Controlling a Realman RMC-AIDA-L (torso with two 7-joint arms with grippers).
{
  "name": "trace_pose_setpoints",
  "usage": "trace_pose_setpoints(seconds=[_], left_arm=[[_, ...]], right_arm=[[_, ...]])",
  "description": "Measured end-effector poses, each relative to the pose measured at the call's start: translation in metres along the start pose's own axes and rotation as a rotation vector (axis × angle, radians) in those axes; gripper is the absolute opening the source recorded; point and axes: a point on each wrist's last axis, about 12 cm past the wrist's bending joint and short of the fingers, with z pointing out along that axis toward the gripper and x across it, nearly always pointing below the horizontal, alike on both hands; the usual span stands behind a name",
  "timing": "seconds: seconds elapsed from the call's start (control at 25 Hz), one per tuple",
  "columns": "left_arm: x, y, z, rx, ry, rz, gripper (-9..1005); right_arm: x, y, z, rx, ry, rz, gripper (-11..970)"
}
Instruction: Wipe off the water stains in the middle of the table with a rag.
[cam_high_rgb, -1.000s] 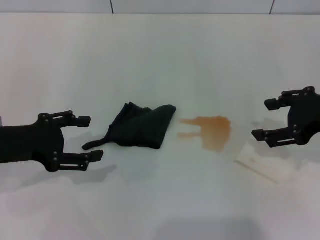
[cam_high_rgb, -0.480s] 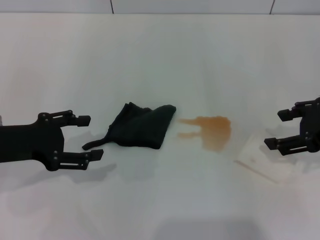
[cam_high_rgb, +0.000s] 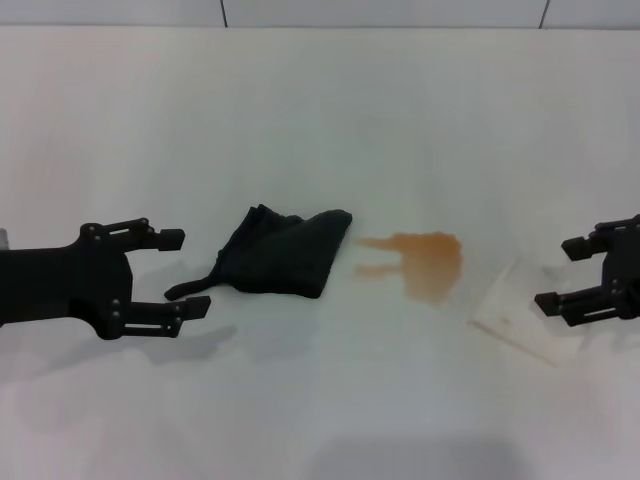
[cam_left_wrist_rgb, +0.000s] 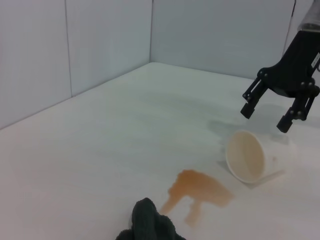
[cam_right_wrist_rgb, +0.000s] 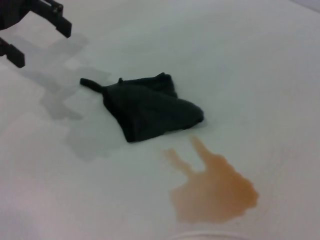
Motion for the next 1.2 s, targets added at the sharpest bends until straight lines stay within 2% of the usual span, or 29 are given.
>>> trace_pose_setpoints(seconds=[0.48, 1.2], left_arm=[[0.0, 0.0, 0.001, 0.002, -0.002, 0.004, 882], [-0.001, 0.002, 0.002, -0.008, 0.0, 0.005, 881]], right_arm=[[0.002, 0.001, 0.014, -0.034, 0.023, 0.02, 781], [0.011, -0.001, 0.02, -0.037, 0.058, 0.051, 779]])
